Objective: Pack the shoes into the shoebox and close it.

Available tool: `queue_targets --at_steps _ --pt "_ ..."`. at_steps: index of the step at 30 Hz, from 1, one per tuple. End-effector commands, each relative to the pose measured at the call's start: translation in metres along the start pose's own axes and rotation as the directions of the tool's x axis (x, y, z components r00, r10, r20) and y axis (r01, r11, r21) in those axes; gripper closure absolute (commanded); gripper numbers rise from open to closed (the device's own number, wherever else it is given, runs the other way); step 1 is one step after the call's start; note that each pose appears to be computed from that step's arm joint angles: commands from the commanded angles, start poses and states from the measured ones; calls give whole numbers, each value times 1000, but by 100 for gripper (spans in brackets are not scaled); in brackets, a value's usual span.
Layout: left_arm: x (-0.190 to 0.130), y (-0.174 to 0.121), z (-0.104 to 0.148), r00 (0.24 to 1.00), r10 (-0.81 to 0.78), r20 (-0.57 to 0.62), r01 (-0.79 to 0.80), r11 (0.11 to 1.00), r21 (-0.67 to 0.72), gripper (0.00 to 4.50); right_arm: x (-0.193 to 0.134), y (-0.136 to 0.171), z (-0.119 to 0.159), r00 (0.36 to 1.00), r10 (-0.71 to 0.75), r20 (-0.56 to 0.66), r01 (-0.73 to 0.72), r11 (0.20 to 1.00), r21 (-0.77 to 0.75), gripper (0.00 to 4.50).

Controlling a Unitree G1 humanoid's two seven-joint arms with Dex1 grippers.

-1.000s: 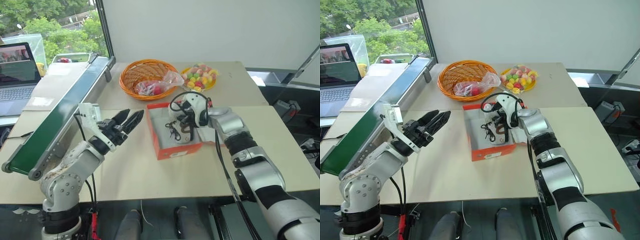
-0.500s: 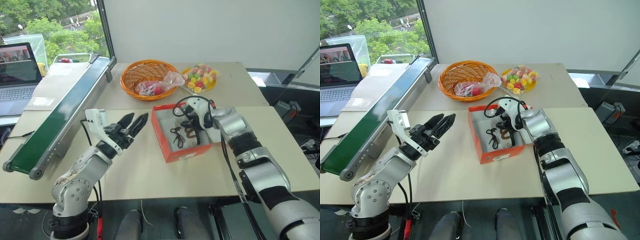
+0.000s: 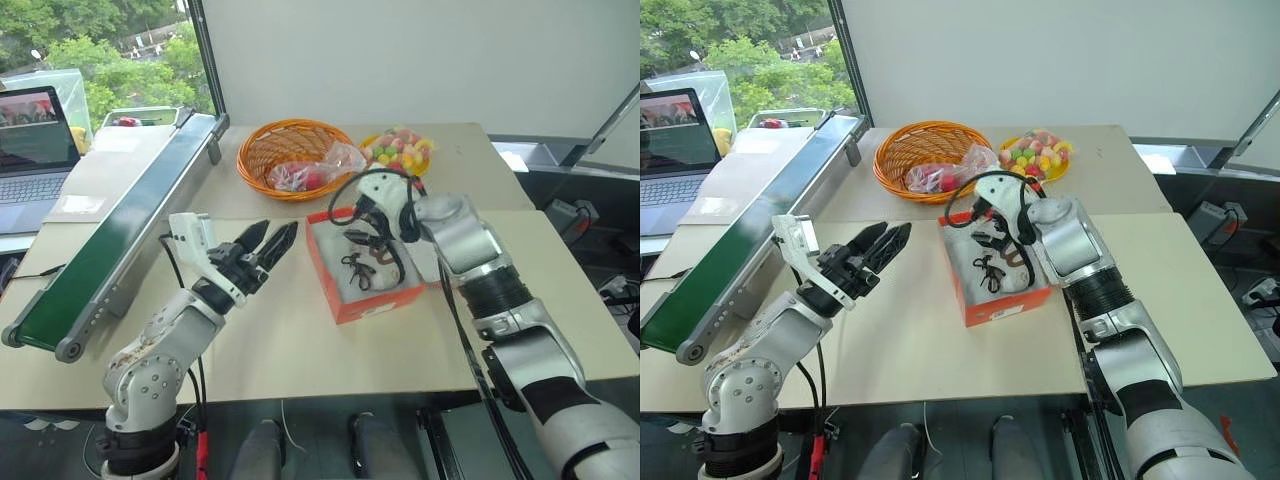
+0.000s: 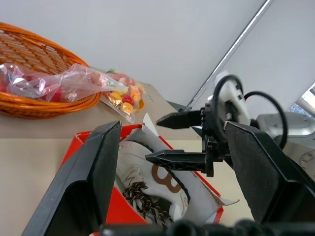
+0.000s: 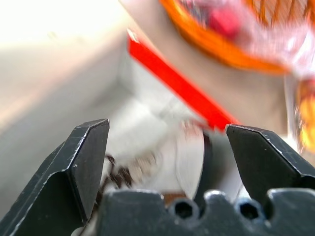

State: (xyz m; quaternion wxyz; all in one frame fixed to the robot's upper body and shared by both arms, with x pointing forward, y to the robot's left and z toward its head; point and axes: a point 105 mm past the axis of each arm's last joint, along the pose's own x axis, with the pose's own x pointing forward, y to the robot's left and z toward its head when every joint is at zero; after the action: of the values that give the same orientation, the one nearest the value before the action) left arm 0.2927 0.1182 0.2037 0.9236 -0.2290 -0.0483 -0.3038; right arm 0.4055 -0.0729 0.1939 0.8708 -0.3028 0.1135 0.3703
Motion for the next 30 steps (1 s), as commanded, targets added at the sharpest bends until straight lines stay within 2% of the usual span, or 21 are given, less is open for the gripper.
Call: queue_targets --at_steps 1,3,5,7,9,12,17,18,20,25,30 --pt "-4 11 15 999 28 20 -30 995 97 93 -22 9 34 980 89 176 -102 993 63 5" --pt "-7 22 20 998 69 12 -70 983 167 93 -31 16 49 943 153 294 -182 981 73 5" --pt "-11 40 25 989 146 -11 -137 951 276 93 -50 24 68 867 225 445 -267 963 34 5" --pt "-15 60 30 970 243 -27 -213 891 402 93 -64 23 79 805 231 546 -309 950 53 5" --pt "-22 83 47 941 337 34 -317 840 441 93 -70 20 83 772 222 595 -325 943 70 5" --pt "-33 101 64 918 390 73 -372 785 495 93 -70 21 80 754 226 617 -345 935 80 5" --pt "-53 120 77 892 443 84 -417 741 527 93 -64 32 75 730 251 636 -392 916 88 5" --pt "-58 122 79 888 452 87 -427 736 525 53 -63 35 73 730 256 634 -396 914 87 0" --pt "-68 128 79 880 469 80 -439 736 515 11 -58 41 68 736 270 621 -399 914 76 0" --pt "-91 140 89 849 520 92 -478 683 553 11 -47 47 46 787 284 548 -368 929 48 0" --pt "-108 152 97 818 566 102 -519 650 555 11 -39 49 47 790 258 557 -352 934 66 0"
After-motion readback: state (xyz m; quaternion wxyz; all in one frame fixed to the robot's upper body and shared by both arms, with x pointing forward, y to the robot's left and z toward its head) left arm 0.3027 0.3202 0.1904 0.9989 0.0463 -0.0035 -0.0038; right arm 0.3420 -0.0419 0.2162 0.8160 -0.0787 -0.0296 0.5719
